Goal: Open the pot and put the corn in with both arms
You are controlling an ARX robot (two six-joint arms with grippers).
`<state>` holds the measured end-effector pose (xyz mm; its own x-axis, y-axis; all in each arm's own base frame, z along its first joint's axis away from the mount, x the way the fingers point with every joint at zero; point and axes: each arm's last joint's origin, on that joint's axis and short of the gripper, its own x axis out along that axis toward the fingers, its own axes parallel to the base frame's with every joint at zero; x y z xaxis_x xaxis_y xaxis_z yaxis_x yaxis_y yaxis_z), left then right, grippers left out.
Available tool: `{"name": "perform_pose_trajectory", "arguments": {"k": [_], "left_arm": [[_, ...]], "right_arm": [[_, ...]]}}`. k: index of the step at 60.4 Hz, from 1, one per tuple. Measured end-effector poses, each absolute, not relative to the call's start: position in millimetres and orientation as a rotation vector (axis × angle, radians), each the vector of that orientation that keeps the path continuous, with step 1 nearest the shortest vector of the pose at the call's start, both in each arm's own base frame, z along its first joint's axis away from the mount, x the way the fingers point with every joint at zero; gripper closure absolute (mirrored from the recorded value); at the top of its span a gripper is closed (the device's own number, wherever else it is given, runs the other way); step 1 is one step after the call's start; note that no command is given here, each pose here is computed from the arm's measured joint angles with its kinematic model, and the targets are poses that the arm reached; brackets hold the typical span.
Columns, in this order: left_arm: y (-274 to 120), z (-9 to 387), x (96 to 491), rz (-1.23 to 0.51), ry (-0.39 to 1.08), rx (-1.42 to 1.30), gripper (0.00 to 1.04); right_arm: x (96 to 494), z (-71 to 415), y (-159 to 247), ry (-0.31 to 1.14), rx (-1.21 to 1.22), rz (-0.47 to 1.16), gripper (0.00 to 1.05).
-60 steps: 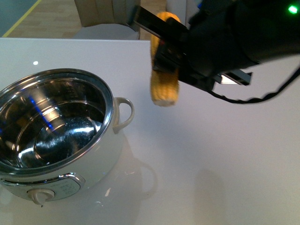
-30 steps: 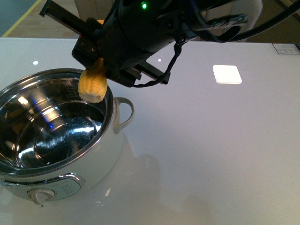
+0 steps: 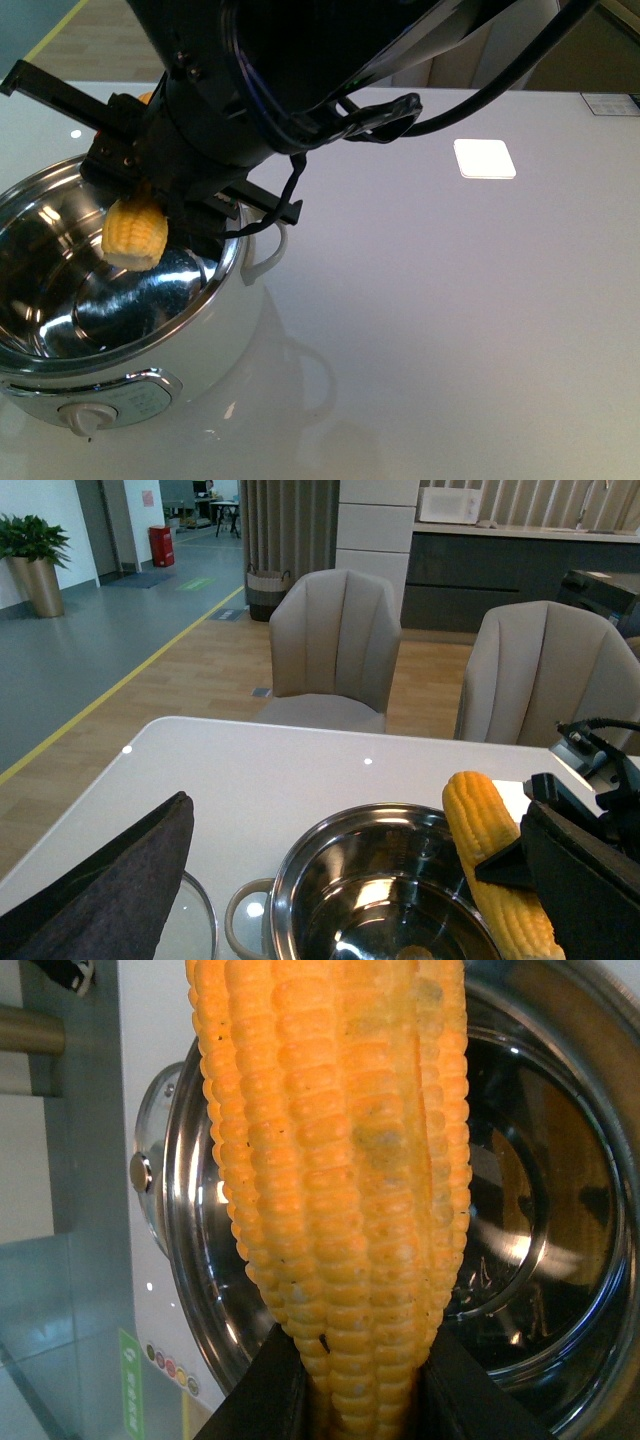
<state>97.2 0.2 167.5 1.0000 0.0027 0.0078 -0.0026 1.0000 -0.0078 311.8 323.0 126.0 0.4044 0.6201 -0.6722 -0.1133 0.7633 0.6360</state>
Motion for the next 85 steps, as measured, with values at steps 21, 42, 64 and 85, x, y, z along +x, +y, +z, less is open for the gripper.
{"name": "perform_pose_trajectory", "arguments": {"k": [21,42,64,85], "left_arm": [[0,167,97,0.003,-0.008,-0.008,0.07],[0,167,97,0.003,-0.008,-0.008,0.07],[0,167,97,0.003,-0.008,-0.008,0.07],[0,167,97,0.003,-0.008,-0.008,0.07]], "right_arm": [[305,115,328,1.097,0.522,0.494,0.89],[306,112,328,1.093,0.53,0.495,0.44],[312,129,292,1.024,0.641,0.446,0.09],[270,188,115,0.687,0.629,0.135,0.09]]}}
